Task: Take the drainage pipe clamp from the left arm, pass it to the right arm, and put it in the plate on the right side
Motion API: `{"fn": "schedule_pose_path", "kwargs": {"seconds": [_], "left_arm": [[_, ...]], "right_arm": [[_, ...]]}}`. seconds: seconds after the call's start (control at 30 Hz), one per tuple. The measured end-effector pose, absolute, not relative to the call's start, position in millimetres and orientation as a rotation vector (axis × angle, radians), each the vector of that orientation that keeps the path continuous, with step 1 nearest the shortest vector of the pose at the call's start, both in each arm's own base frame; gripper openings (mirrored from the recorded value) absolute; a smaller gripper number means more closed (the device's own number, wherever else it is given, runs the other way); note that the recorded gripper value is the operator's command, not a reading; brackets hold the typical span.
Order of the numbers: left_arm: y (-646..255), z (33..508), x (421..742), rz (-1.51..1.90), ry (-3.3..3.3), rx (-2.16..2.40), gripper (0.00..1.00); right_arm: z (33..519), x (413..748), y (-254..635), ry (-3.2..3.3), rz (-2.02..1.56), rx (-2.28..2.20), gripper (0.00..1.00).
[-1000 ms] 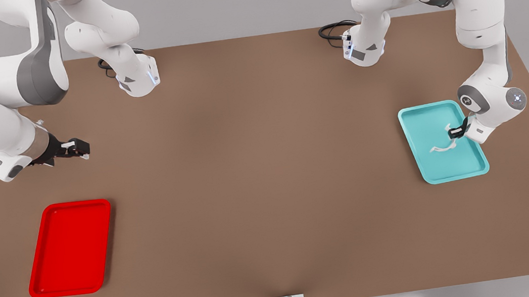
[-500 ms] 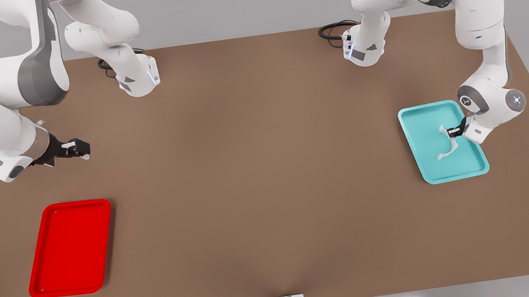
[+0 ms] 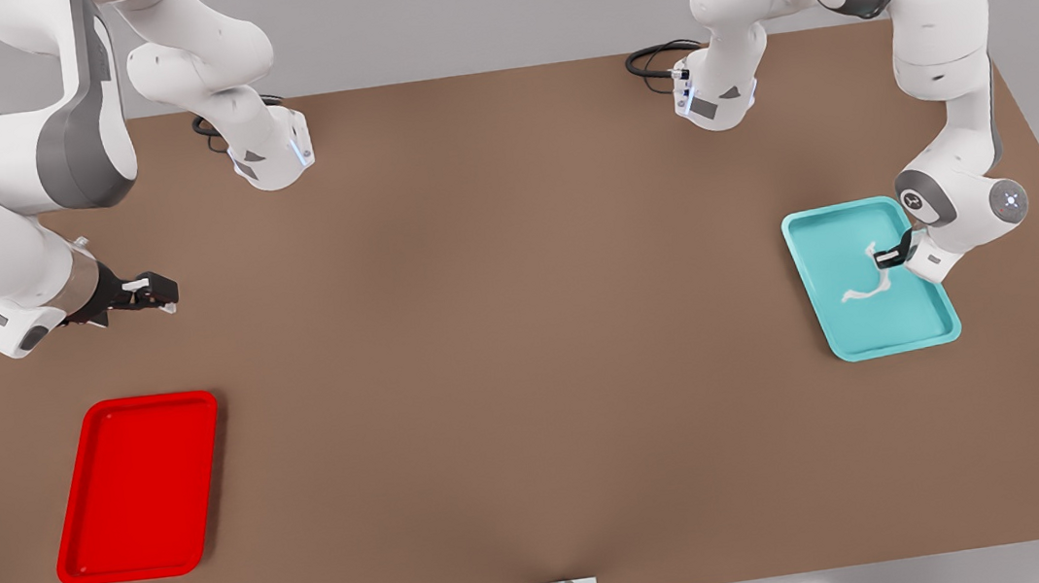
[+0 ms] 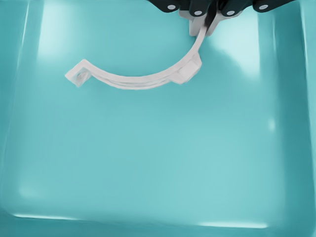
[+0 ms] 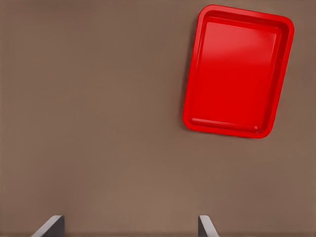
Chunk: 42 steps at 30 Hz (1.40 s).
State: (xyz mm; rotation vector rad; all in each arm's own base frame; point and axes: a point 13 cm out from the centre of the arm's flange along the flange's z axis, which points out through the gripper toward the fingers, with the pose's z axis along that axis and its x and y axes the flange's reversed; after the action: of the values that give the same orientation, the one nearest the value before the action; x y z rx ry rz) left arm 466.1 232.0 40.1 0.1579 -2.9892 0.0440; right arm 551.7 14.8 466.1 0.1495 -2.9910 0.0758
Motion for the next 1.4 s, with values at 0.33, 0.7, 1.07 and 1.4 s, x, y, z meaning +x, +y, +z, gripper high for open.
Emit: {"fn": "schedule_pose_path", "kwargs": {"seconds": [0.33, 0.7, 1.07, 1.4], "left_arm": [[212, 85, 497, 0.053, -3.059, 0.116, 0.21], [-96, 195, 609, 0.085, -3.202, -0.481, 0.21], [-408, 221, 609, 0.116, -3.191, -0.478, 0.21], [-517, 216, 557, 0.248, -3.147, -0.209, 0.21]], "right_arm": [[466, 552, 15, -2.99, 0.075, 0.151, 1.0], [465, 552, 16, -2.989, 0.075, 0.153, 1.0], [347, 598, 206, -2.901, -0.19, 0.508, 1.0], [253, 619, 334, -2.867, -0.587, 0.889, 1.0]]}}
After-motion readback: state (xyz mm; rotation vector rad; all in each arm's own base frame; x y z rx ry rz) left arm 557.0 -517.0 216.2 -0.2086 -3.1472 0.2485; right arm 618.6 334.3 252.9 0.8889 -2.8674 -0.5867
